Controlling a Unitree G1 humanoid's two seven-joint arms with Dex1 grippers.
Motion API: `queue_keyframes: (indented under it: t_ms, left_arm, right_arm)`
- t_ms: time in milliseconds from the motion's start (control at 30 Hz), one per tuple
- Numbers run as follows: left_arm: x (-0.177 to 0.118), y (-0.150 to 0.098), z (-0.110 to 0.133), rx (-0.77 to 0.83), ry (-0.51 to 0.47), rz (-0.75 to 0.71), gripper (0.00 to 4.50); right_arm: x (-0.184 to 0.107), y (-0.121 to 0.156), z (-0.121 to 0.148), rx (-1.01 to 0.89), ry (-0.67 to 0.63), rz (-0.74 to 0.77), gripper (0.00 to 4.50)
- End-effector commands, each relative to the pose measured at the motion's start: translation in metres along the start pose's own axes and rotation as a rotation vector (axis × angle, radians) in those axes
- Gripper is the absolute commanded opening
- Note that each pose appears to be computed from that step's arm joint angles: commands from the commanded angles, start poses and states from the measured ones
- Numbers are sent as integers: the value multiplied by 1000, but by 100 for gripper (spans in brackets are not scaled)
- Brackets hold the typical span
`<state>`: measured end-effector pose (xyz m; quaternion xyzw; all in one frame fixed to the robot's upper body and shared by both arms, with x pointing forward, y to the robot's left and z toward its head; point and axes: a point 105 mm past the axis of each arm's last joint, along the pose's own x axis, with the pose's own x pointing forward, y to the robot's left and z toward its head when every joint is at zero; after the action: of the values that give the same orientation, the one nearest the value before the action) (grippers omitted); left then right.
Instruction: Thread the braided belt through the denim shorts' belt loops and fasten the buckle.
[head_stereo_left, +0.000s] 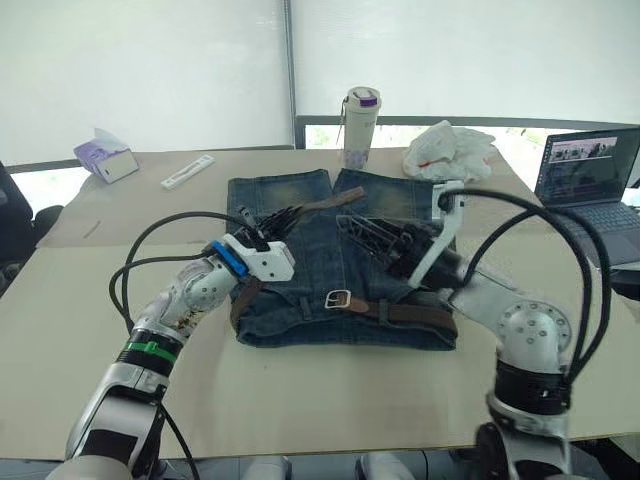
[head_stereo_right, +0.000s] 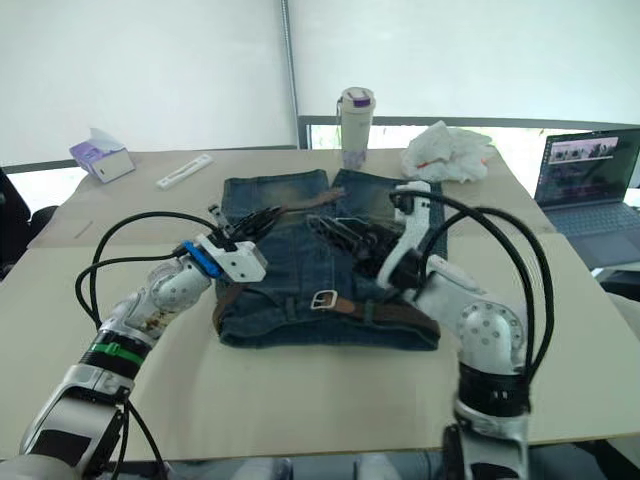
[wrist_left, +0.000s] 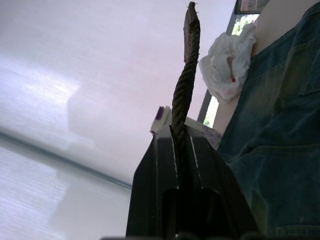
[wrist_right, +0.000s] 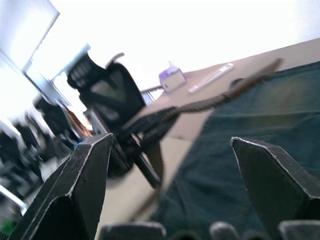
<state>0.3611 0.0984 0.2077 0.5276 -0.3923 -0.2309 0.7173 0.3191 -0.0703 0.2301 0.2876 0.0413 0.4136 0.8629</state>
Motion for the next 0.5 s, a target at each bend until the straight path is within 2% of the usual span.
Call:
queue_keyframes:
  t_ms: [33,200,300,500]
  left_arm:
    - [1,3,13,72,-89,31,3]
    - [-1,-3,17,83,-116,30,3]
    - [-3,-3,17,86,-121,29,0]
    - [-7,-7,14,91,-116,1,0]
  right_arm:
    - [4,2,12,122,-65,-43,420]
    - [11,-3,18,275,-123,-86,420]
    - [10,-4,22,269,-123,-91,337]
    - [9,-3,22,266,-118,-84,124]
